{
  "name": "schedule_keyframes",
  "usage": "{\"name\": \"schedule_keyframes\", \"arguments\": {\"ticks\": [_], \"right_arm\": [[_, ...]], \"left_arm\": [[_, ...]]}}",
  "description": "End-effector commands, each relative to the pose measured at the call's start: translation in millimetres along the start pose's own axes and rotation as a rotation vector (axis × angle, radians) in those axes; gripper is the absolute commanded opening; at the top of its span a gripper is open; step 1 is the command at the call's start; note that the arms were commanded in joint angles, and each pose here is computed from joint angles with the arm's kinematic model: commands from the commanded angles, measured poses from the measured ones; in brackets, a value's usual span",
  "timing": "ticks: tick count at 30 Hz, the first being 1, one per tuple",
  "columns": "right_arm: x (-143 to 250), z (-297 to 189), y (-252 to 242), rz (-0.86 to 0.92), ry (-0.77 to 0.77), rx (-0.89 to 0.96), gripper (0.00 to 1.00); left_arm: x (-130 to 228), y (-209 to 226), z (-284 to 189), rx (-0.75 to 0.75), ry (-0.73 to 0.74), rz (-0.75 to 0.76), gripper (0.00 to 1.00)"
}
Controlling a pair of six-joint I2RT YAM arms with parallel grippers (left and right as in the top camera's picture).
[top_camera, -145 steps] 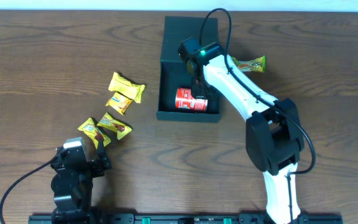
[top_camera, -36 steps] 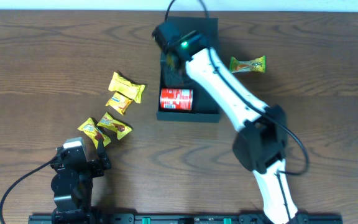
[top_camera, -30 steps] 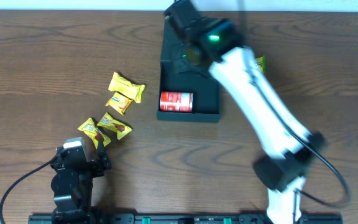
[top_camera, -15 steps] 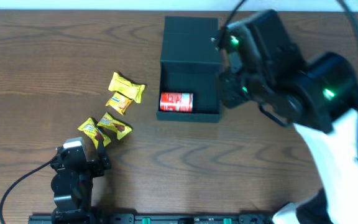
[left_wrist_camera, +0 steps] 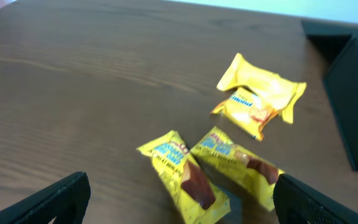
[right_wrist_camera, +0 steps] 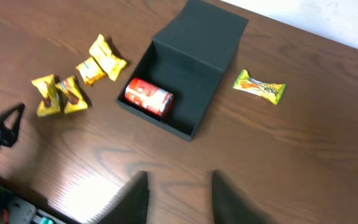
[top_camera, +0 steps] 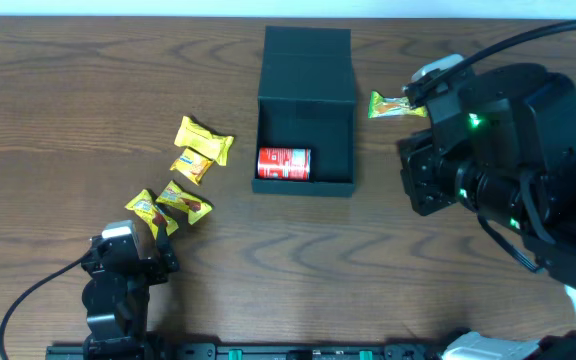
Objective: Pack container
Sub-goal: 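Withdraw the right gripper from the box to the right side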
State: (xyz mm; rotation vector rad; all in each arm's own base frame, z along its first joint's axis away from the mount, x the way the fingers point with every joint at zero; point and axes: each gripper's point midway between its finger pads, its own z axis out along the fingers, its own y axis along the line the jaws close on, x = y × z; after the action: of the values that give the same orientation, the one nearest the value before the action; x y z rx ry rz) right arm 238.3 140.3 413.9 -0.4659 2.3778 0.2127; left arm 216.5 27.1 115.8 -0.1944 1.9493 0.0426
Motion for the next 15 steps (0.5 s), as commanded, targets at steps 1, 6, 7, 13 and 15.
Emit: {"name": "schedule_keyframes", "arguments": {"ticks": [1, 6, 7, 13, 15], "right_arm": [[2.4, 0.8, -3.8, -0.012, 0.009, 0.016, 0.73], [4.5, -13.4, -5.9, -0.008, -0.027, 0.01, 0.99], [5.3, -18.7, -6.7, -0.007, -0.041, 0.008, 0.99], [12.7, -58.8, -12.9, -0.037, -0.152, -0.006, 0.99], [15.8, -71.2, -19.1, -0.03, -0.187, 0.013, 0.99]], "left_arm": [[1.3, -20.3, 1.0, 0.121, 0.004, -0.143, 0.95], [15.0, -83.5, -20.2, 0.481, 0.202, -0.542, 0.95], [11.9, -83.6, -20.1, 0.485, 0.192, -0.548, 0.95], [-6.9, -87.8, -22.2, 0.524, 0.164, -0.691, 0.95], [-7.3, -87.7, -22.2, 0.524, 0.162, -0.69, 0.95]]}}
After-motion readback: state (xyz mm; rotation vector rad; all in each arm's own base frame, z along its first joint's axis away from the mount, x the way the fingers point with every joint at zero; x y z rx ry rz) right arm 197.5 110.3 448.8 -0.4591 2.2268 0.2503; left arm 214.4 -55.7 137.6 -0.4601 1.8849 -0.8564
